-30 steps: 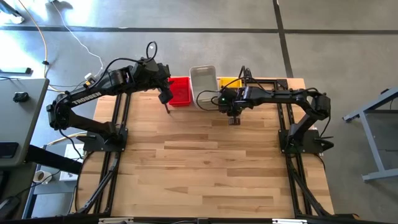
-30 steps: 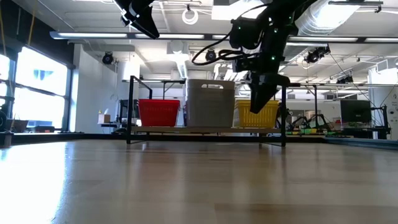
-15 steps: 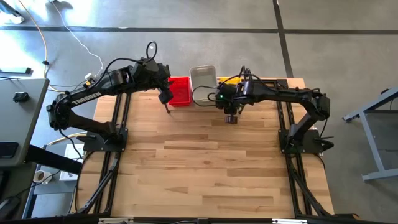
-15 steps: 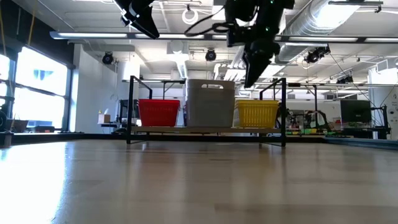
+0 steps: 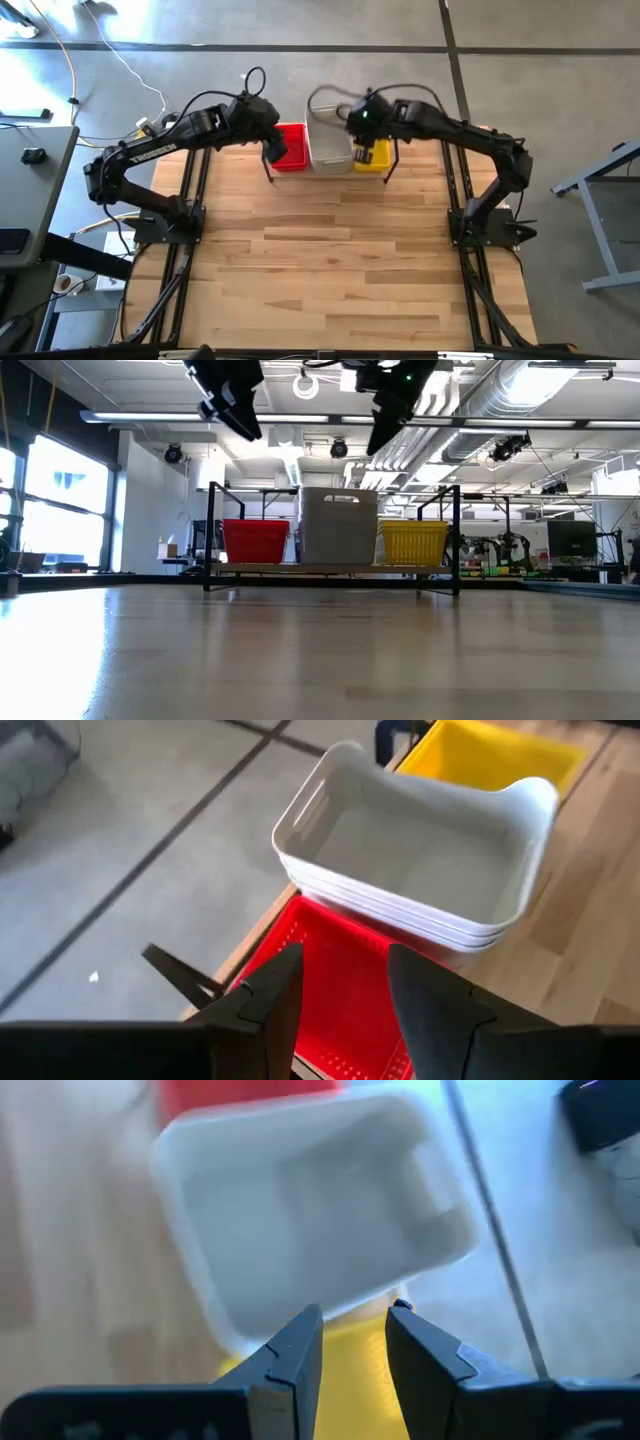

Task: Stack baskets on shelf by color
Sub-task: Adjust the bins on the shelf

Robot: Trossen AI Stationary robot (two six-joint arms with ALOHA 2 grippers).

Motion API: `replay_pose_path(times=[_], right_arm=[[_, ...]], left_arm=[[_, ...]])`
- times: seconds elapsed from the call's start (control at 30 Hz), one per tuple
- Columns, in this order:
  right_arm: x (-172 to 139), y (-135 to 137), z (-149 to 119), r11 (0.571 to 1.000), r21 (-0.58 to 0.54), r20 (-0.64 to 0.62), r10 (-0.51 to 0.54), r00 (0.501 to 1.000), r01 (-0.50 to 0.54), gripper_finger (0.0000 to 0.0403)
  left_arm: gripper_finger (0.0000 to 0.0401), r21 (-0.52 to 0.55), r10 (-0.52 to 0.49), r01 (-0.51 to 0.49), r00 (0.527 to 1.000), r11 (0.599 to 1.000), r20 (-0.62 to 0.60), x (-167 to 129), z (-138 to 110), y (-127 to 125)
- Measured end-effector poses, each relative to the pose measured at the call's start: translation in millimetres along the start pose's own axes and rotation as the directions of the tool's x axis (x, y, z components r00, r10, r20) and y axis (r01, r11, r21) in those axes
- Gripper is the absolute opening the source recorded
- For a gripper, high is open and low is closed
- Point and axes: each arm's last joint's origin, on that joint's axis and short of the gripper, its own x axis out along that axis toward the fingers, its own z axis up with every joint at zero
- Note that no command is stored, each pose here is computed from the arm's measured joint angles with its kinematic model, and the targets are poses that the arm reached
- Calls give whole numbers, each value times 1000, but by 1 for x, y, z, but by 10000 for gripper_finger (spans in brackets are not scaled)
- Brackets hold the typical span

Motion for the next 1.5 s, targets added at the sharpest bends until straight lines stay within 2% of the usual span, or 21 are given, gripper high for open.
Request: replay_pose_path(times=[0.17, 0.33, 0.47, 0.6, 0.77, 0.93, 1.03, 1.13, 1.5], right_arm=[[2, -36, 6, 992, 109, 143, -80, 987, 64, 98], [8, -67, 14, 976, 194, 312, -153, 938, 95, 98], [22, -86, 21, 968, 230, 428, -193, 883, 100, 98], [41, -94, 25, 961, 252, 466, -225, 856, 115, 98], [75, -91, 22, 973, 223, 440, -147, 886, 51, 98], [107, -84, 8, 980, 199, 305, -68, 950, 6, 98], [119, -81, 0, 986, 169, 233, -42, 972, 2, 98], [127, -79, -4, 989, 147, 174, -55, 983, 30, 98], [133, -86, -13, 985, 167, 127, -62, 990, 41, 98]], left_arm=[[137, -46, 17, -18, 999, 999, -28, 10, -1, 4], [137, -53, 24, -26, 999, 998, -33, 12, -1, 6], [137, -62, 24, -26, 999, 998, -35, 12, -1, 6], [137, -73, 20, -24, 999, 997, -46, 11, -2, 6], [137, -73, 19, -25, 997, 997, -79, 11, -6, 6], [137, -69, 20, -26, 995, 997, -93, 11, -7, 6], [137, -69, 20, -27, 995, 997, -93, 11, -7, 6], [137, -69, 22, -29, 995, 997, -93, 11, -7, 6], [137, -69, 23, -29, 995, 997, -93, 11, -7, 6]])
